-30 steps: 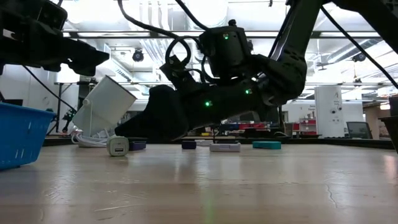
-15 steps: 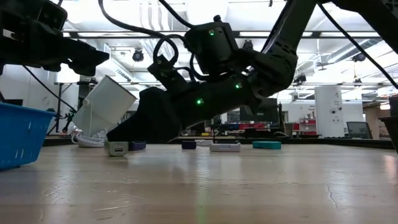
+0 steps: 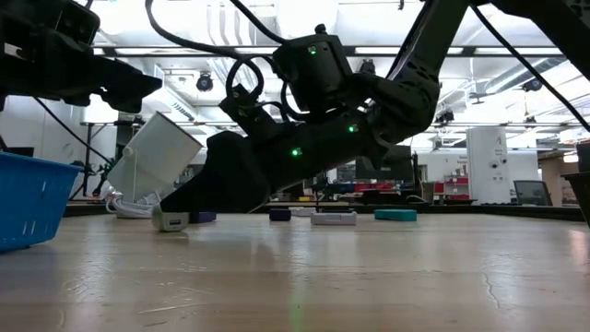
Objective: Pick & Place Office items
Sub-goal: Put the green charger adapter into the black bin
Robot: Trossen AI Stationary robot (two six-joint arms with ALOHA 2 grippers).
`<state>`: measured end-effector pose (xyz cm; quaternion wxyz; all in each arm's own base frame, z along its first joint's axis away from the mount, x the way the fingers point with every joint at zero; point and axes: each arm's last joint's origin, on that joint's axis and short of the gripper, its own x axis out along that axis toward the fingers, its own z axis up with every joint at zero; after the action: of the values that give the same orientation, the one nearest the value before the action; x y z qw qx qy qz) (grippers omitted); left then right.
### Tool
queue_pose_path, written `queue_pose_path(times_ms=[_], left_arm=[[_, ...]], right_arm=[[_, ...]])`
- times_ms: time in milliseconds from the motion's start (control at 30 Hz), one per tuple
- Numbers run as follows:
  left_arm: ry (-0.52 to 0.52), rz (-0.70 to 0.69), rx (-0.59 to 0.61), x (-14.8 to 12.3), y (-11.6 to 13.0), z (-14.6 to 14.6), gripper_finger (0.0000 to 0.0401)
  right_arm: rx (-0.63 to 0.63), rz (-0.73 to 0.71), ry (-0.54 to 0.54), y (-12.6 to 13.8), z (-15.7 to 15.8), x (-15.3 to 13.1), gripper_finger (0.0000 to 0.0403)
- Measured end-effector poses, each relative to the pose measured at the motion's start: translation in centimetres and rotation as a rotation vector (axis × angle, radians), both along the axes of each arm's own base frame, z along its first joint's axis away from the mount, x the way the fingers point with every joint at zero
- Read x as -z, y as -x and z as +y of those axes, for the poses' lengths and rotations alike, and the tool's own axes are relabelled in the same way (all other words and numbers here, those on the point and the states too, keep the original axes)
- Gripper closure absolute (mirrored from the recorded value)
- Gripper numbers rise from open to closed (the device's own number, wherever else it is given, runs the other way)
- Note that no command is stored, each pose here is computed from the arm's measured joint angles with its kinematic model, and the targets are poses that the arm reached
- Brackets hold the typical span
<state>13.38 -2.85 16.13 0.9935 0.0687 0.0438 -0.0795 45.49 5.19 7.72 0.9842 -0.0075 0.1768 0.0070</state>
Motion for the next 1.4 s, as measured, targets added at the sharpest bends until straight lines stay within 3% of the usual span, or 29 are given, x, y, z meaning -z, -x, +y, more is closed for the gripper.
queue_pose_path(times_ms=[767,1400], left_arm=[[0.0,0.001,0.0,0.02,0.0,0.01,0.0164],[0.0,0.001,0.0,0.01,0.0,0.01,0.0164]], right_arm=[[0.026,0.037,-0.021,0.09,-0.64,0.32,0.0156],[0.036,0.042,-0.02,0.1,-0.79,0.35,0.0224]])
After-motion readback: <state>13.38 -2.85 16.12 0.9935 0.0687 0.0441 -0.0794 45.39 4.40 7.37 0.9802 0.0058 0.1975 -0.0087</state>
